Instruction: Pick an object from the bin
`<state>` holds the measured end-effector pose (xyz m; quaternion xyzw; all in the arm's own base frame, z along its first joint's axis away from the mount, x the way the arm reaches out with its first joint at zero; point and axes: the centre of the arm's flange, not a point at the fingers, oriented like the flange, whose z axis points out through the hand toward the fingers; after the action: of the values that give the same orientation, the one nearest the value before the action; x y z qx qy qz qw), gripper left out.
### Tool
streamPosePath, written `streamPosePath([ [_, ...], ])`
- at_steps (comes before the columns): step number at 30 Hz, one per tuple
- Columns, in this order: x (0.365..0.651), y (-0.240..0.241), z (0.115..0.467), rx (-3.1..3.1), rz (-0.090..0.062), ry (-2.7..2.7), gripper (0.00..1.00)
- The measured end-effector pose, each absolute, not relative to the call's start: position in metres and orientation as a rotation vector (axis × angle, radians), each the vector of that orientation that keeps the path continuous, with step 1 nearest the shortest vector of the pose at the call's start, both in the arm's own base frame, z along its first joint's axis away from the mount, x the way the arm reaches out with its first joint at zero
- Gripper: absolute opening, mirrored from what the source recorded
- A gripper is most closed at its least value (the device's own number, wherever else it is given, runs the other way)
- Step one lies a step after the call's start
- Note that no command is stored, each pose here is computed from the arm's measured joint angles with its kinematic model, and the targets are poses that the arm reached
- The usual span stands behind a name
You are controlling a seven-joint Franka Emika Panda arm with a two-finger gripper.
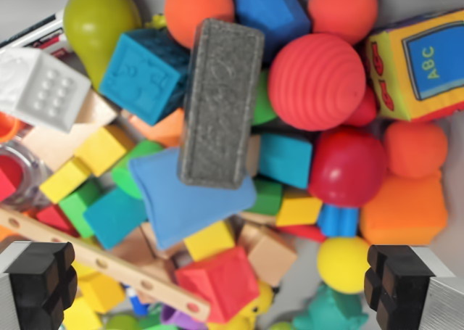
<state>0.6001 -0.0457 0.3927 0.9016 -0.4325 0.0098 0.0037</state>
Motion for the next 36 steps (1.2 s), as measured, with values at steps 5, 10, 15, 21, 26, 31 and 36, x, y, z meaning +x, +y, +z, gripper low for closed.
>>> streamPosePath([
  [5,0.608,-0.044,0.375,2.831,0.021,-1.348,1.00],
  [10,0.615,-0.042,0.355,2.835,0.008,-1.338,1.00],
  [15,0.623,-0.040,0.337,2.840,-0.002,-1.327,1.00],
  [21,0.629,-0.037,0.314,2.845,-0.010,-1.318,1.00],
  [26,0.630,-0.038,0.297,2.846,-0.007,-1.318,1.00],
  [31,0.630,-0.038,0.273,2.845,-0.008,-1.317,1.00],
  [36,0.630,-0.037,0.254,2.845,-0.008,-1.316,1.00],
])
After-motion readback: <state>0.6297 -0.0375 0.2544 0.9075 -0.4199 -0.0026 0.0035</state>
